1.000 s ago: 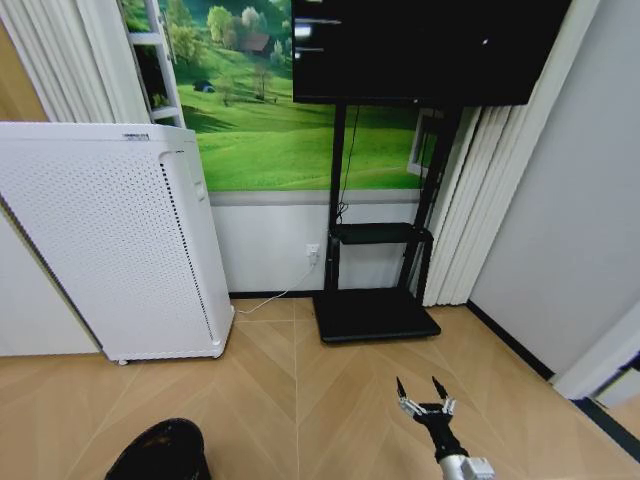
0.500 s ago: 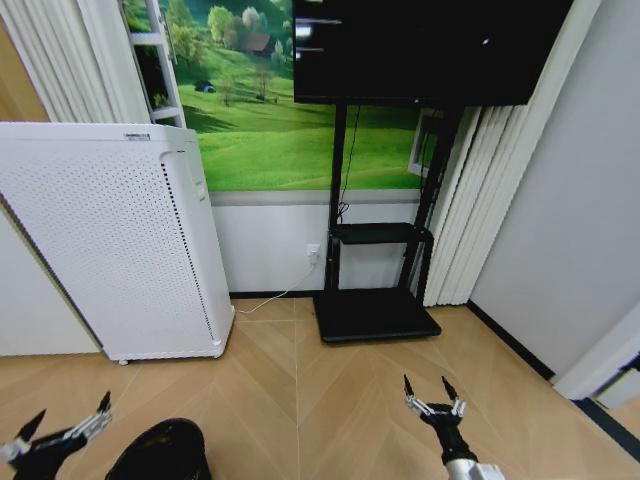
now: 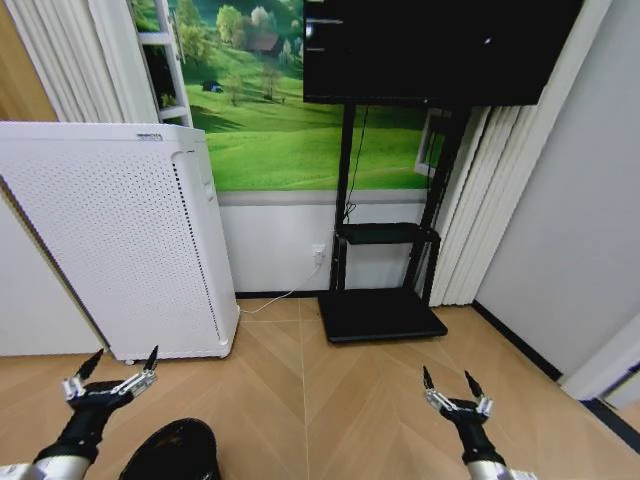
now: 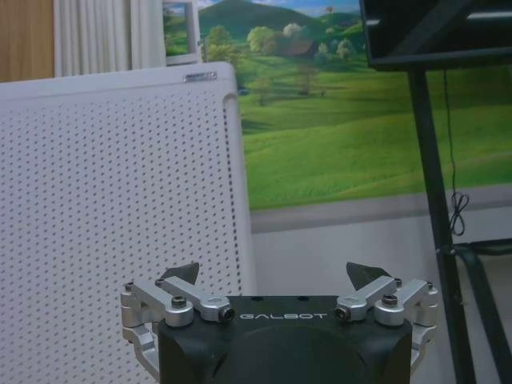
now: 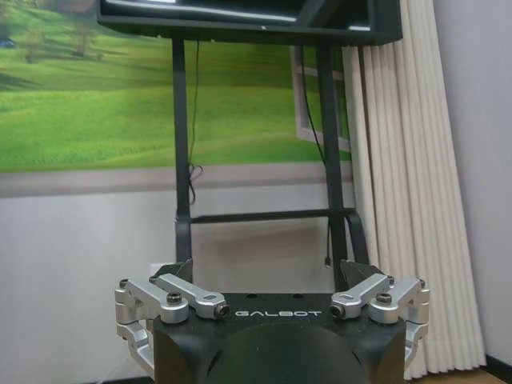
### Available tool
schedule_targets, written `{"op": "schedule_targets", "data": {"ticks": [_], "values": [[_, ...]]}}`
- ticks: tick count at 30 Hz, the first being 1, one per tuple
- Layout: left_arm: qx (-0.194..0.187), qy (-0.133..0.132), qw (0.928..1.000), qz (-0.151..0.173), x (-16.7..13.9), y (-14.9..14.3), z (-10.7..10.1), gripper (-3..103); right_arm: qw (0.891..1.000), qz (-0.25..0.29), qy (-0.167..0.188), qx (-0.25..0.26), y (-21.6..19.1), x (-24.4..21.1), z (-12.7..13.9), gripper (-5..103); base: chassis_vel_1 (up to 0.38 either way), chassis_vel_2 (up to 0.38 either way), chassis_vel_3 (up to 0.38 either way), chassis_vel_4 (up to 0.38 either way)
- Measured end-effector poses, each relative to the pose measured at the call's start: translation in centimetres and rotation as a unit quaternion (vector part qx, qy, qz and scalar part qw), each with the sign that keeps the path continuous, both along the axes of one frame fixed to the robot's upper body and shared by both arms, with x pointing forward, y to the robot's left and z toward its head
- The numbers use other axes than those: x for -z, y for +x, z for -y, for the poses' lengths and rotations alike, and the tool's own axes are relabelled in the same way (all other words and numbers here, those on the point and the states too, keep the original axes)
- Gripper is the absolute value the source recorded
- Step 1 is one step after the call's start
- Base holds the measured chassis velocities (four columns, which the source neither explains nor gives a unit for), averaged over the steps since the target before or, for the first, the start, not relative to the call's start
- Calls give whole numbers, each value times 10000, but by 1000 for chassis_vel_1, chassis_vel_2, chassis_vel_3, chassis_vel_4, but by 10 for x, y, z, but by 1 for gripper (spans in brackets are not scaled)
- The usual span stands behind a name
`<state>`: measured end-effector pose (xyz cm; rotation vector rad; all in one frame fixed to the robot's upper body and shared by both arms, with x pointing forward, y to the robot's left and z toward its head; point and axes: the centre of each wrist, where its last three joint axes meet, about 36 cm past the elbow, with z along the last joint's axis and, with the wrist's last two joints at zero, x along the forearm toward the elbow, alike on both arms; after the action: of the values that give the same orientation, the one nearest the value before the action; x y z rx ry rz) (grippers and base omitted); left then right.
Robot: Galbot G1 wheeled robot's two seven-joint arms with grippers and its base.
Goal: Pick up the trash bin and place the garbage on the floor into it.
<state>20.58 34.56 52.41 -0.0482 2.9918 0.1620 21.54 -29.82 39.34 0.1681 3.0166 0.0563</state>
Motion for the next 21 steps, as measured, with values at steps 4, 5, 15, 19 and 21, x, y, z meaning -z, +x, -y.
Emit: {"op": "schedule_targets", "data": {"ticks": [4, 5, 15, 19, 21], "values": [[-73, -54, 9999, 55, -13, -3, 14, 100, 9997, 236, 54, -96, 4, -38, -24, 100, 0, 0, 0, 0], [-73, -54, 9999, 55, -13, -3, 14, 100, 9997, 236, 54, -96, 4, -38, -24, 100, 0, 0, 0, 0], [-587, -114, 9947, -839, 3, -10, 35, 100, 9996, 75, -28, -267, -10, -63, -32, 100, 0, 0, 0, 0], [-473, -204, 9947, -888, 10, -5, 45, 100, 9989, -41, -134, -458, -11, -63, -34, 100, 0, 0, 0, 0], [-447, -179, 9947, -904, 11, -4, 45, 100, 9985, -109, -197, -495, -11, -63, -31, 100, 0, 0, 0, 0]]}}
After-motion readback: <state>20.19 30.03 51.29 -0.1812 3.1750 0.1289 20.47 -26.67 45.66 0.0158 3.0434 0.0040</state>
